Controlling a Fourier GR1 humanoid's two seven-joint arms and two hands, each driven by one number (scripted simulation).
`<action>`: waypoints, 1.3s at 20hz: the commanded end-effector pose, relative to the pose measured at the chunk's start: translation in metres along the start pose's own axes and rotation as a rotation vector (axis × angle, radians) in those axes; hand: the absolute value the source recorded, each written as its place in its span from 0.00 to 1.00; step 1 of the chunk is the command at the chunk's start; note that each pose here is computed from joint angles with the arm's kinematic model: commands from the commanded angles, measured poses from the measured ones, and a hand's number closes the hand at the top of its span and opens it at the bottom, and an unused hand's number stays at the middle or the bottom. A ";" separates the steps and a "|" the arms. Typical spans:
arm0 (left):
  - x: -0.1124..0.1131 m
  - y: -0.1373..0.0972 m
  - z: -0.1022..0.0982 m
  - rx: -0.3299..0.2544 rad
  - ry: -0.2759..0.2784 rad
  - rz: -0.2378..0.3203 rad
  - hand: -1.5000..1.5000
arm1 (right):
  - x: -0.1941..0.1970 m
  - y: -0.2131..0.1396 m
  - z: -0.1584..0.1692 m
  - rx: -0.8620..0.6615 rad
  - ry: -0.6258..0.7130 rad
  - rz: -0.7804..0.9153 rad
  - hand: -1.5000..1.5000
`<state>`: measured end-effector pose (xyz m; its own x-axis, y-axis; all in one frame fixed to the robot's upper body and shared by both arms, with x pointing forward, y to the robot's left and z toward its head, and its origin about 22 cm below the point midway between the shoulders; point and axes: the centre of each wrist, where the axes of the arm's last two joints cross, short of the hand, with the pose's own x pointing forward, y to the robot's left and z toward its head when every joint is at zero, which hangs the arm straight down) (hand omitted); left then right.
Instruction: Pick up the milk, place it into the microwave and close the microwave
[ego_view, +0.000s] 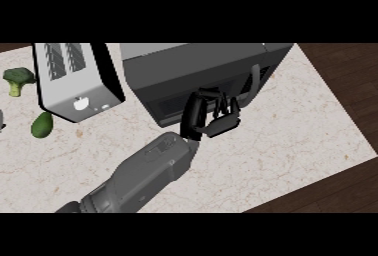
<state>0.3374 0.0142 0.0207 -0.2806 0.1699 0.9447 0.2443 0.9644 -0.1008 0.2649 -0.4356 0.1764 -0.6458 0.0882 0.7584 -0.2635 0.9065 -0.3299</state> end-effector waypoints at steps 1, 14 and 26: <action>0.013 0.006 -0.029 0.046 -0.031 -0.014 1.00 | 0.013 -0.013 -0.004 0.016 0.003 0.057 0.00; 0.013 0.001 -0.027 0.027 -0.049 0.004 1.00 | 0.005 -0.026 -0.005 -0.017 0.001 0.007 0.00; 0.012 -0.001 -0.028 0.032 -0.062 0.007 1.00 | 0.003 -0.040 -0.004 -0.052 -0.007 -0.043 0.00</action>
<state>0.3368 0.0072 0.0228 -0.3159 0.2056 0.9262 0.2710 0.9551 -0.1196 0.2744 -0.4669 0.1938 -0.6296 0.0739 0.7734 -0.2321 0.9321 -0.2780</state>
